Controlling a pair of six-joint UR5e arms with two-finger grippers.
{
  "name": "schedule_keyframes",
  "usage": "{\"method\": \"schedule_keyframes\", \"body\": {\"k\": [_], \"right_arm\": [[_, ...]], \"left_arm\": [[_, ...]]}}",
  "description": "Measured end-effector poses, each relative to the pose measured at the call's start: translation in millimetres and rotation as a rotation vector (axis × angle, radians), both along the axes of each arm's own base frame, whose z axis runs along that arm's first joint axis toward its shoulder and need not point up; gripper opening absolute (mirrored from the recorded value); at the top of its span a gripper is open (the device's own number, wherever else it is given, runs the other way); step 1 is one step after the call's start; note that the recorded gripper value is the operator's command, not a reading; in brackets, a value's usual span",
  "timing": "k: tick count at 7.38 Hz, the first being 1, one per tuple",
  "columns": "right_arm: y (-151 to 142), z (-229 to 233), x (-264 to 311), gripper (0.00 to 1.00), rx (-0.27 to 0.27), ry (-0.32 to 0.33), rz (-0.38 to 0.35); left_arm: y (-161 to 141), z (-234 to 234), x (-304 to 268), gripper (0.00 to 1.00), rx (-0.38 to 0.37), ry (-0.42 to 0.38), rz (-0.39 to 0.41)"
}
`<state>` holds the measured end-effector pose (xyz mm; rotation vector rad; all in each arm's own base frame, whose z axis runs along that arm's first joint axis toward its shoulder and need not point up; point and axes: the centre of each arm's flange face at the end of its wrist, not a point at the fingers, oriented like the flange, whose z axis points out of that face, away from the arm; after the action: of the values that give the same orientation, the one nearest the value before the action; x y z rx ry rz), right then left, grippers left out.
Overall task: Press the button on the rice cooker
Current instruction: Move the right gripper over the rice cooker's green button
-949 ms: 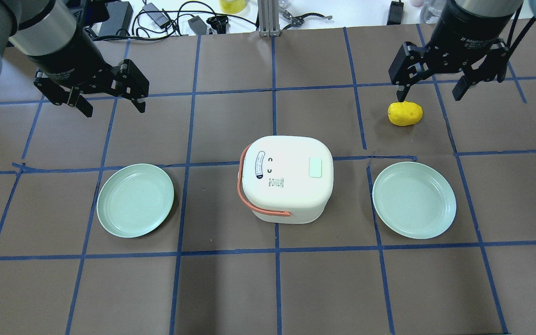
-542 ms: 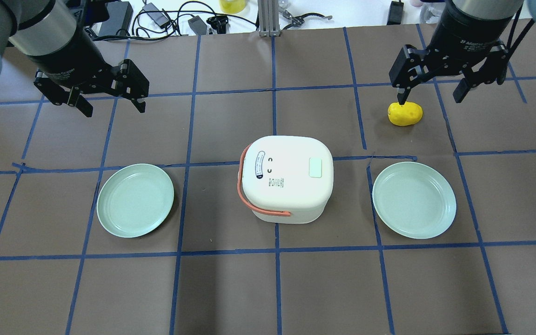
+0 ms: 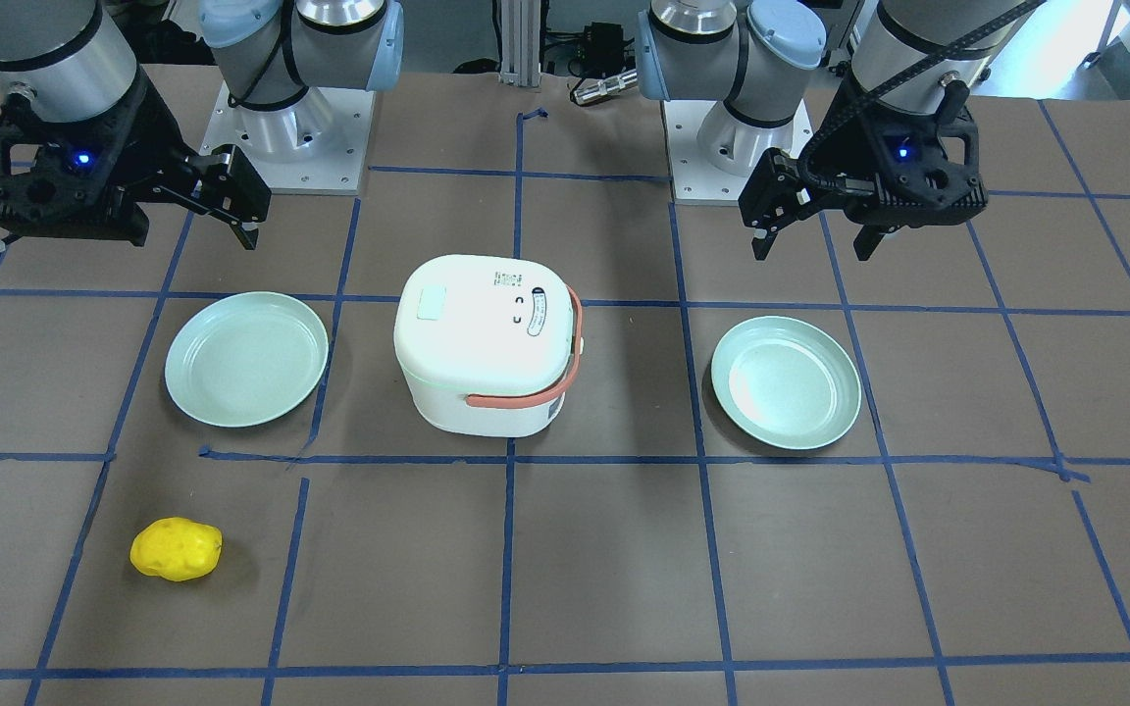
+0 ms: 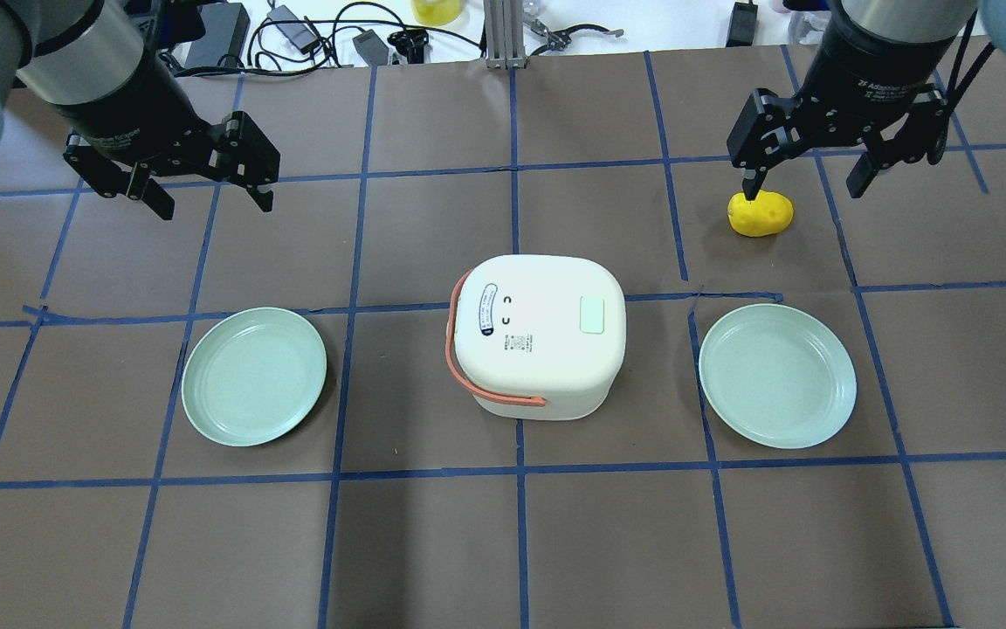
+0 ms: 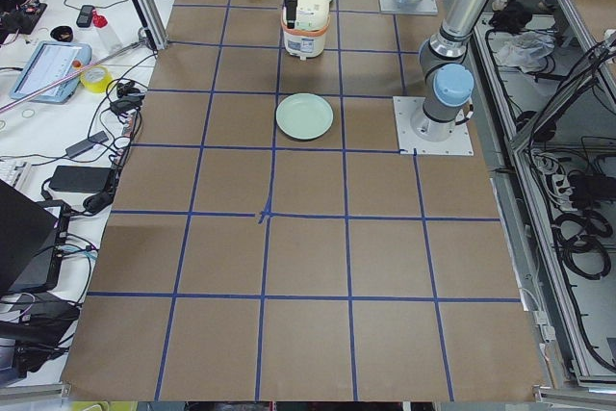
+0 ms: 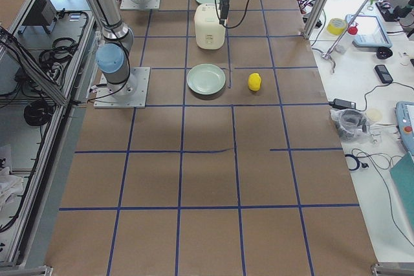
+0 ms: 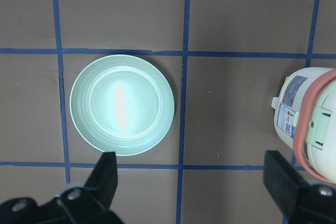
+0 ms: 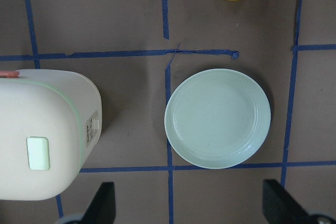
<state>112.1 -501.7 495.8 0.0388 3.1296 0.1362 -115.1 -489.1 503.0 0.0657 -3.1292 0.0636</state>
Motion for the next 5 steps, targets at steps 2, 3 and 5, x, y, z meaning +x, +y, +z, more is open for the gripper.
{"method": "schedule_keyframes", "body": {"k": [2,3,5], "right_arm": [[3.9,-13.4,16.7,0.17,0.021,-0.038,-0.045],[5.9,-19.8,28.2,0.00,0.027,-0.061,-0.062],[11.7,-35.9,57.8,0.00,0.041,-0.108,-0.098]], "left_arm": [[0.0,0.0,0.0,1.00,0.000,0.000,0.000],[0.0,0.0,0.0,1.00,0.000,0.000,0.000],[0.0,0.0,0.0,1.00,0.000,0.000,0.000]]}}
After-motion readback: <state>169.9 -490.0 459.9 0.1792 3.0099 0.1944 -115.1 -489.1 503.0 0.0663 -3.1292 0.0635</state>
